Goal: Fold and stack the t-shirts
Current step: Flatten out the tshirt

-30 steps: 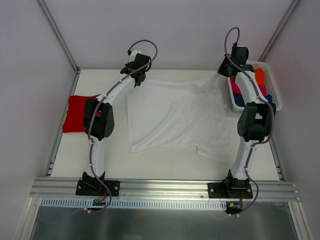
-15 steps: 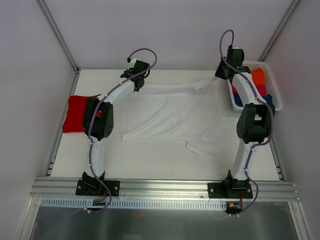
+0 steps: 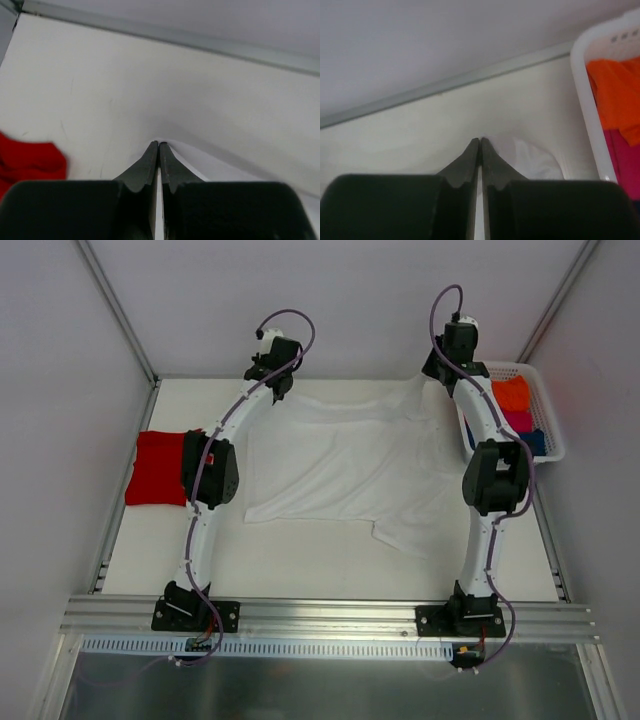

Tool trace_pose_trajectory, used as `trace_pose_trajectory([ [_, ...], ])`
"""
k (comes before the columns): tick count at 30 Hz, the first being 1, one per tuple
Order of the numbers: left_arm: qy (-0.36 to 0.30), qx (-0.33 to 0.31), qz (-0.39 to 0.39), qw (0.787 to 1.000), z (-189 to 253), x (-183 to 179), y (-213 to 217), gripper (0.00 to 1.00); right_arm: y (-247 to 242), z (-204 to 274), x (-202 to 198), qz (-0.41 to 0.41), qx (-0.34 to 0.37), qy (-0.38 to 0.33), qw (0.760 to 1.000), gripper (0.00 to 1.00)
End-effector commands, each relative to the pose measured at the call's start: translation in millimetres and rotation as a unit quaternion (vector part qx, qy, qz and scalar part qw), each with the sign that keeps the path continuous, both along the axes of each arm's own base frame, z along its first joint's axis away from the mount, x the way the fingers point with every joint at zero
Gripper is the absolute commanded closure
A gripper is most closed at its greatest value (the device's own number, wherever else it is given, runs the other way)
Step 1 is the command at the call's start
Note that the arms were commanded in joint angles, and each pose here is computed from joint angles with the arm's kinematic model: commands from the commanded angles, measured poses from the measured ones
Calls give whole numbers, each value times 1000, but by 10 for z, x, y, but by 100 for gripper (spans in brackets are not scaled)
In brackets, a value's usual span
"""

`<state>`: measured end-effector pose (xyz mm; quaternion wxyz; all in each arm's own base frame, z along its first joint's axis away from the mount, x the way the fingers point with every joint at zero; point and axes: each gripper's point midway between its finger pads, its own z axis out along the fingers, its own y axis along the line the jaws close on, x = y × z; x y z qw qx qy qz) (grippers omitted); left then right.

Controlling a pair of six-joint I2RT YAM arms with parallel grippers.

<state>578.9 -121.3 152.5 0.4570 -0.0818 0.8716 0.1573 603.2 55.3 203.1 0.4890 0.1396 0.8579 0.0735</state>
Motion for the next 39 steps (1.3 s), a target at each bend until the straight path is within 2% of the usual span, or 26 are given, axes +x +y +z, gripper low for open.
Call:
trace_pose_trajectory([
  [1,-70,-13,29,997,293,431,116,100,-14,292,475,-25,19,-74,997,91],
  [2,-77,-10,27,997,301,520,130,100,27,364,727,-20,23,-99,995,54],
  [3,-96,-18,23,995,319,669,97,79,66,351,826,-12,27,-104,994,30],
  [4,-104,-19,24,994,322,733,117,54,68,332,897,-12,30,-107,994,11],
  [5,-107,-16,32,994,290,775,181,28,82,394,975,-9,31,-125,992,1],
  [6,-109,-3,47,993,246,770,243,3,111,245,1010,-1,31,-119,992,1],
  [7,-122,4,49,991,280,802,260,2,118,336,1077,3,34,-152,988,0],
  [8,-129,7,48,990,299,811,267,1,123,-125,1007,5,33,-114,993,0],
  [9,-124,14,44,991,259,740,286,1,141,147,932,12,38,-140,989,1],
  [10,-156,11,45,987,381,779,280,1,158,315,937,14,42,-177,983,0],
  [11,-165,10,43,985,447,735,261,1,173,345,879,19,45,-182,982,1],
  [17,-225,16,24,974,1270,147,3,1,498,1054,181,96,50,-205,973,1],
  [18,-230,15,5,973,1435,-69,-182,1,513,932,23,98,40,-177,979,1],
  [19,-226,24,-5,974,1476,-200,-267,1,594,1261,-219,110,37,-197,974,1],
  [20,-221,36,-9,975,1533,-439,-281,3,641,1284,-381,121,27,-191,974,0],
  [21,-218,35,-27,975,1541,-636,-488,5,741,1074,-573,129,21,-163,978,1],
  [22,-210,39,-39,976,1495,-787,-568,9,737,1358,-837,129,16,-185,974,1],
  [24,-181,30,-51,982,1333,-1191,-575,26,705,1252,-1148,114,2,-154,982,2],
  [25,-171,-6,-59,983,1215,-1364,-701,37,738,1216,-1418,120,1,-144,982,17],
  [26,-149,-24,-74,986,1061,-1576,-678,65,739,1084,-1578,122,1,-119,985,30],
  [27,-131,-57,-67,988,912,-1726,-668,84,765,1008,-1711,124,4,-107,987,50],
  [28,-117,-74,-67,988,790,-1845,-664,99,768,923,-1835,117,19,-93,989,96],
  [29,-99,-83,-67,989,613,-2023,-575,100,737,749,-2027,115,22,-74,990,100],
  [31,-65,-122,-75,988,364,-2215,-610,100,780,515,-2261,126,29,-45,991,100],
  [35,-2,-126,-79,989,-144,-2582,-584,100,862,11,-2720,131,54,2,990,99],
  [39,47,-123,-82,988,-472,-2725,-618,100,949,-465,-3022,141,54,51,987,100],
])
